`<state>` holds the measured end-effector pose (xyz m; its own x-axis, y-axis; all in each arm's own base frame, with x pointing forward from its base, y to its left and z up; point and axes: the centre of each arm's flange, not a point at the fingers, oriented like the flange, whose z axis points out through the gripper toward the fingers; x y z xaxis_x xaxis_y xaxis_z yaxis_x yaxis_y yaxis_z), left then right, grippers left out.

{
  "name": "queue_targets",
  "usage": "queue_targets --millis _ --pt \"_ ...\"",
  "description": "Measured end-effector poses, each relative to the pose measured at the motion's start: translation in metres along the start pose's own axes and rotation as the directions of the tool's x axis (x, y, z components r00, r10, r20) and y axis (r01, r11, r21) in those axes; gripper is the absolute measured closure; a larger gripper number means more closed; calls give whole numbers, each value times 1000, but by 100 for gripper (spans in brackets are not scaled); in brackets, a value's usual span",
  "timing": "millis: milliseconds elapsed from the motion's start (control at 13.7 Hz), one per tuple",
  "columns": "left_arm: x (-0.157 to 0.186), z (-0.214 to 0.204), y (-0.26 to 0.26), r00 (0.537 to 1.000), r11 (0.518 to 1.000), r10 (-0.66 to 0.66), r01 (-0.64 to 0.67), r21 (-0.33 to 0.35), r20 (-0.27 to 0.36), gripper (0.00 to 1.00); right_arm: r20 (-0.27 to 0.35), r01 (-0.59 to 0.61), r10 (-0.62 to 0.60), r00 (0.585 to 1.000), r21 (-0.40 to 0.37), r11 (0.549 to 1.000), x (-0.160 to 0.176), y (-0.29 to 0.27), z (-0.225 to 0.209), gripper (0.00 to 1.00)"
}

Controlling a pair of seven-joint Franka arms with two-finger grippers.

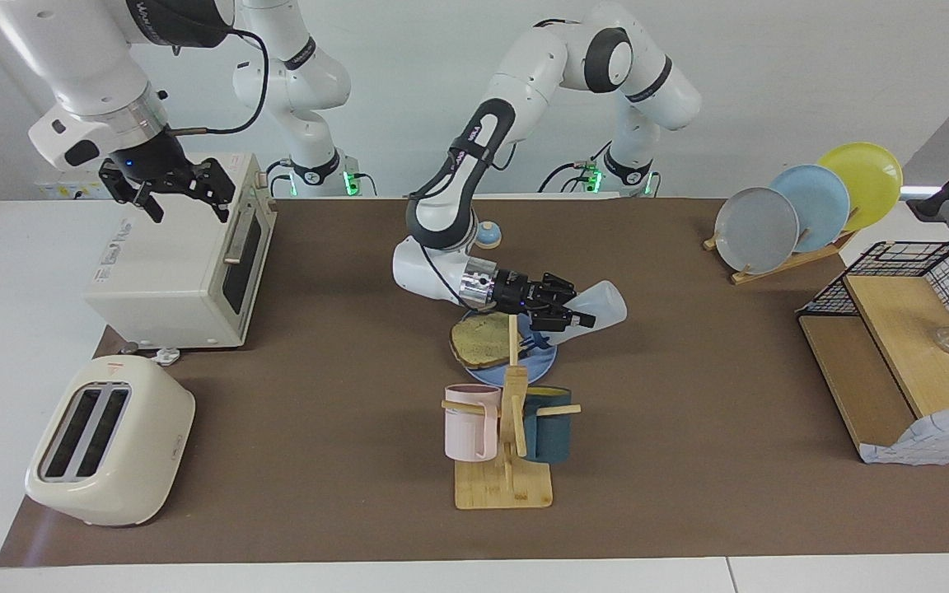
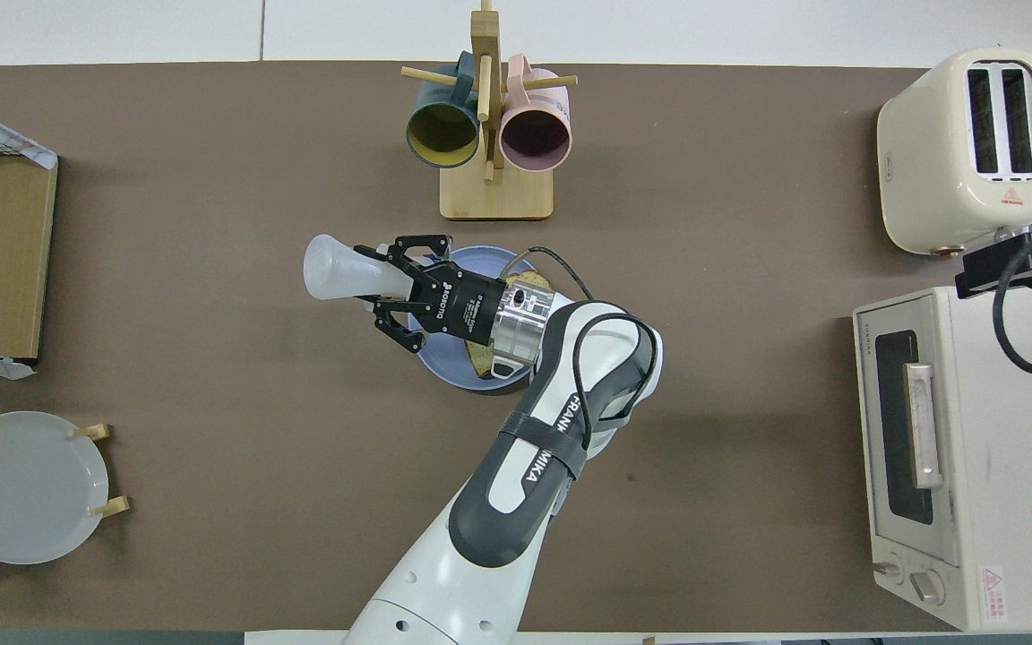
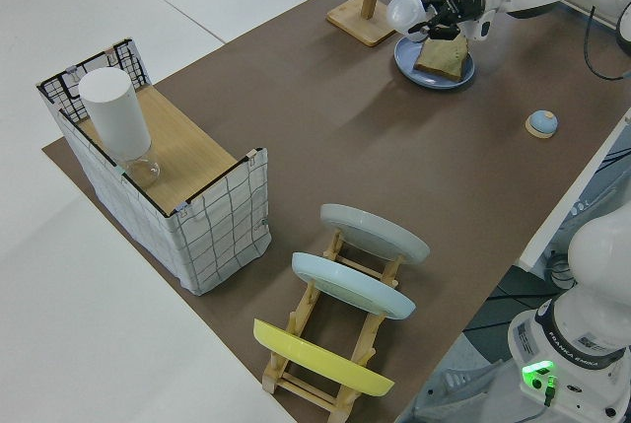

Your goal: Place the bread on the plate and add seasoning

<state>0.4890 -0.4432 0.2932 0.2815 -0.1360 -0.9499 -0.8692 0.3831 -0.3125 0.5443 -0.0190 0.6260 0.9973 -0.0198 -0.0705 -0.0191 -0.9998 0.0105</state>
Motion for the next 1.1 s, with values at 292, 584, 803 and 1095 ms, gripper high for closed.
queue_targets --millis 292,584,803,1095 --pt "5 -26 24 999 999 31 -31 38 21 54 0 0 0 1000 0 1000 0 0 0 0" --pt "11 15 11 998 999 34 -34 -1 46 54 0 2 -2 1000 0 1000 0 -1 0 0" --pt "14 37 1 998 999 31 -31 -12 49 54 0 2 -2 1000 0 1000 0 -1 0 0" --pt "12 3 13 999 999 35 -36 33 30 54 0 2 -2 1000 0 1000 0 -1 0 0"
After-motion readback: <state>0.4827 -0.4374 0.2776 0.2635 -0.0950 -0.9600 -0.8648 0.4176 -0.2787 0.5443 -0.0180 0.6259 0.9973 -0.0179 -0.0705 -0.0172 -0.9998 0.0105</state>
